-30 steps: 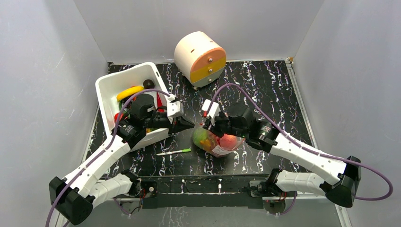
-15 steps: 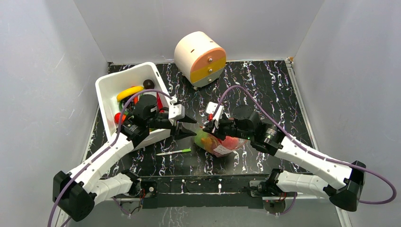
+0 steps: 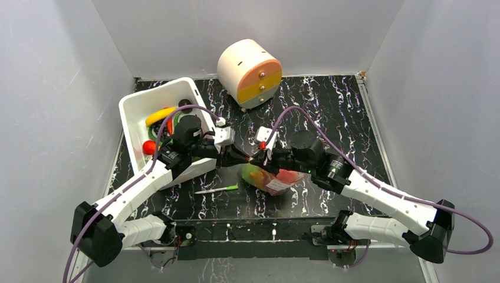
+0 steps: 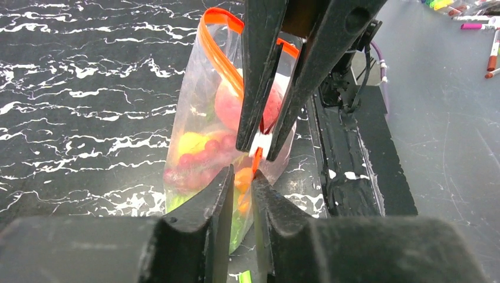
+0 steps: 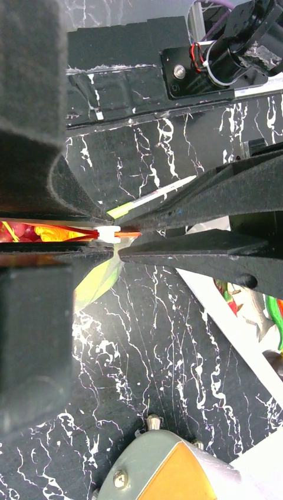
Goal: Place the food in the zip-top bag and seal the zipper
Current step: Zip the zipper food storage bag at the center of the board.
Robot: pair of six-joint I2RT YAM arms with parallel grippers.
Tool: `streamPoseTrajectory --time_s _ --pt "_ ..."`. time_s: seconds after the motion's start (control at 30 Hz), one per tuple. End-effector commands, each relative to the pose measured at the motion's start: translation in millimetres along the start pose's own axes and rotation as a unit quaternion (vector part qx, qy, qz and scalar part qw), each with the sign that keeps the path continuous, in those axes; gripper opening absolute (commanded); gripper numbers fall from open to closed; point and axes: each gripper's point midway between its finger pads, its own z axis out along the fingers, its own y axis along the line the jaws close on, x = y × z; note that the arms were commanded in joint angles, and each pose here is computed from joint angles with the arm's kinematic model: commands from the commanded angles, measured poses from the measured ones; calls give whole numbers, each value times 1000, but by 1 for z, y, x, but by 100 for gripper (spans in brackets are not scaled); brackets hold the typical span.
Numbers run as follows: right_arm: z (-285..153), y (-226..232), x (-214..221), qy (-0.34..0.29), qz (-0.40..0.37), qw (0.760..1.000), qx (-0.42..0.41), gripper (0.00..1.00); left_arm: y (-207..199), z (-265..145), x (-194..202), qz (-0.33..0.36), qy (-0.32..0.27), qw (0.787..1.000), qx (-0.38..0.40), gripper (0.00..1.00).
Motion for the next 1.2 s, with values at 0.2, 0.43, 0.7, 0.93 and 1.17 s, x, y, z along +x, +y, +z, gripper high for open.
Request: streamPoseTrajectory --time_s 0.2,0.43,0.7,0.93,1.17 --pt "0 -8 -19 -36 -12 999 15 0 6 -6 -20 39 -23 999 -30 0" --pt "-12 -15 -10 -15 -13 999 43 0 7 -11 -22 46 -37 997 -51 0" --pt "-17 -19 5 19 -7 998 58 0 5 -15 -30 48 -46 996 -62 0" --pt "-27 -28 9 40 -17 995 87 0 1 -20 -39 50 -62 995 -66 0" --pt "-32 -29 5 40 -17 995 89 0 -6 -12 -40 28 -80 996 -23 7"
